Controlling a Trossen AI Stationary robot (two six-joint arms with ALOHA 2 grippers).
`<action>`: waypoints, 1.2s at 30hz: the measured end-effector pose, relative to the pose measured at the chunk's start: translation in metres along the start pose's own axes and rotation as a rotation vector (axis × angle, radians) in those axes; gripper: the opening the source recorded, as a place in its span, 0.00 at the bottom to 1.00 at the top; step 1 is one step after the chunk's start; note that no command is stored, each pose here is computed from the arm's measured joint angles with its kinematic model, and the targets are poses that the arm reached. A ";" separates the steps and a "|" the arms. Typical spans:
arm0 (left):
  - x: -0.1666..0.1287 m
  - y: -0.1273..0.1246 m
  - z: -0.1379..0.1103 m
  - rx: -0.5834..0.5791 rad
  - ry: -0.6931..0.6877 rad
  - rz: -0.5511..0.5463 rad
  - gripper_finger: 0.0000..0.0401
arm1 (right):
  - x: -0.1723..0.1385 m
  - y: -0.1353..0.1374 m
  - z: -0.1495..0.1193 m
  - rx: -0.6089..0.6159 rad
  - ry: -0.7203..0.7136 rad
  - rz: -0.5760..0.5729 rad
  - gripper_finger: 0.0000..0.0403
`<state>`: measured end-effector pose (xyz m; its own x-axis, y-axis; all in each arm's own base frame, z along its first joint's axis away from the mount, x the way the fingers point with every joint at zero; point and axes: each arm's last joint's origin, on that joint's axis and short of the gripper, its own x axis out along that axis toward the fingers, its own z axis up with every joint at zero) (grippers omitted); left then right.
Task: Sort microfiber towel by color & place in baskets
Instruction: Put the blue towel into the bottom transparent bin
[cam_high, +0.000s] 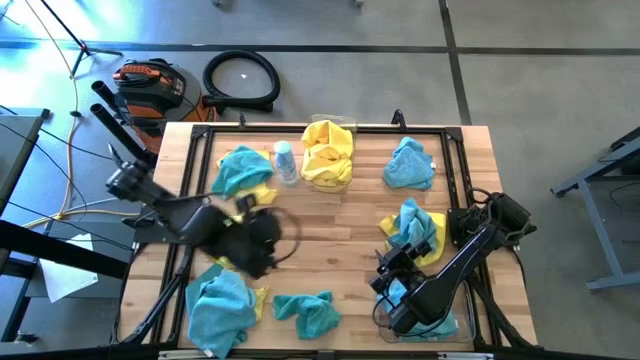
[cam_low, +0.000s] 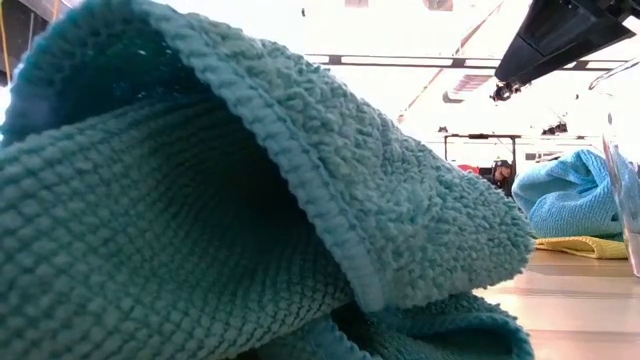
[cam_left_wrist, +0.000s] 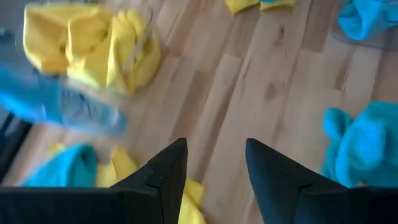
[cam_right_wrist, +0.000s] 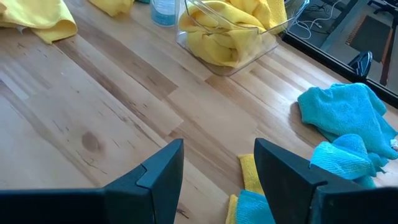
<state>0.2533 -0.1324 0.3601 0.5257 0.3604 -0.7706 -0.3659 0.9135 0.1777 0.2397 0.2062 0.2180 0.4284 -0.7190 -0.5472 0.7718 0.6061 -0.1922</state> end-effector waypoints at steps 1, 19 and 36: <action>-0.002 0.001 -0.012 -0.028 -0.002 0.004 0.38 | 0.000 0.000 0.000 0.003 0.000 0.002 0.48; 0.039 0.127 -0.107 -0.431 0.083 0.249 0.38 | 0.004 0.002 0.003 0.024 0.005 -0.003 0.48; 0.138 0.215 -0.095 -0.363 0.256 0.293 0.38 | 0.017 0.002 0.010 0.027 0.044 -0.046 0.48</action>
<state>0.1746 0.0956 0.2338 0.1740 0.4922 -0.8529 -0.7353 0.6410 0.2199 0.2533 0.1915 0.2168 0.3720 -0.7298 -0.5736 0.8026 0.5633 -0.1962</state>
